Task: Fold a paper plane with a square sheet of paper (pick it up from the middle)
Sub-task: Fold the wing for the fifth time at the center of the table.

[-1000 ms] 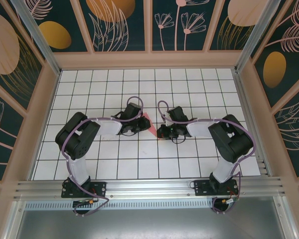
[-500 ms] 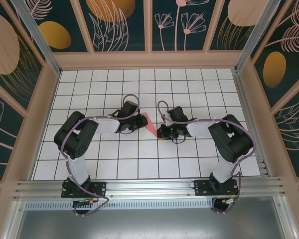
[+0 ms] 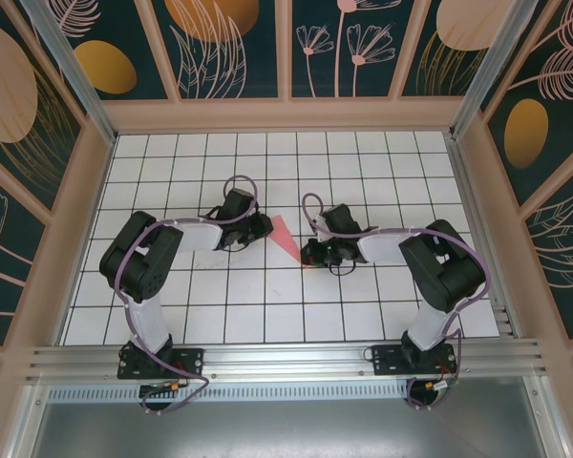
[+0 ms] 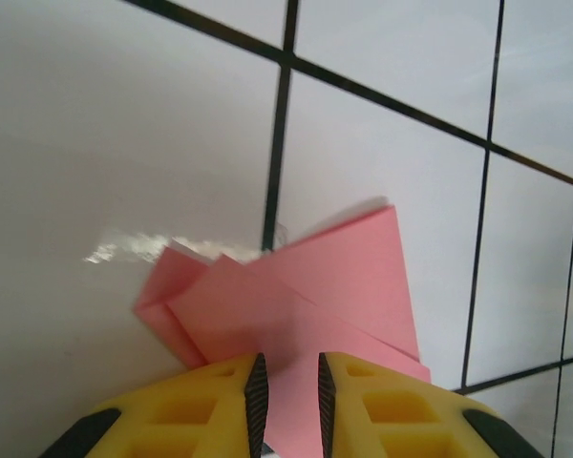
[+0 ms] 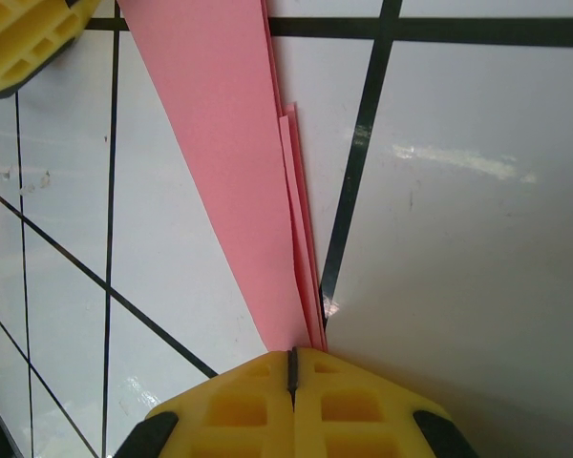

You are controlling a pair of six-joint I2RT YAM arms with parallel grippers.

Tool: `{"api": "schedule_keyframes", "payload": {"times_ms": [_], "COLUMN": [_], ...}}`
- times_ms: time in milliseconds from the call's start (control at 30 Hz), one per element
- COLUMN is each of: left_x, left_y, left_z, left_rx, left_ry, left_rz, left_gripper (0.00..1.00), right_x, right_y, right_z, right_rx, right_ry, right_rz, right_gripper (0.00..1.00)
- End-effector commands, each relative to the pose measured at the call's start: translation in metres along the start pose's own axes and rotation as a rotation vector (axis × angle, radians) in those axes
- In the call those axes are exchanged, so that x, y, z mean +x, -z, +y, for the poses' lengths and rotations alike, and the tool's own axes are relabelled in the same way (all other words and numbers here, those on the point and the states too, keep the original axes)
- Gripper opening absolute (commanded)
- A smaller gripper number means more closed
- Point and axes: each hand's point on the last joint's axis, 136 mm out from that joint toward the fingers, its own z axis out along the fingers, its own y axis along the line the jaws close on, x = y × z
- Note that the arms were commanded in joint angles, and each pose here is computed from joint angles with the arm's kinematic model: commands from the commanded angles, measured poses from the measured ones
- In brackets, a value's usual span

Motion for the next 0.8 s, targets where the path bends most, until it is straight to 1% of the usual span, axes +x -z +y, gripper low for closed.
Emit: {"api": "schedule_keyframes", "payload": {"times_ms": [0,533,767], "left_x": [-0.019,-0.039,-0.046], "left_y": [0.003,0.009,0.009], "left_z": [0.059,0.080,0.073], "left_rx": [-0.204,-0.282,-0.284], "left_ry": [0.016,0.002,-0.028], "left_rz": [-0.091,-0.138,-0.126], "left_gripper": [0.27,0.28,0.28], "right_x": [0.072,0.073,0.072], "right_y": [-0.003,-0.004,-0.004], "right_z": [-0.070,-0.070,-0.070], "right_rx": [0.263,0.263,0.260], "right_ry": [-0.110,-0.111,-0.116], "right_rz": [0.200,0.199,0.194], "right_gripper": [0.00,0.00,0.00]}}
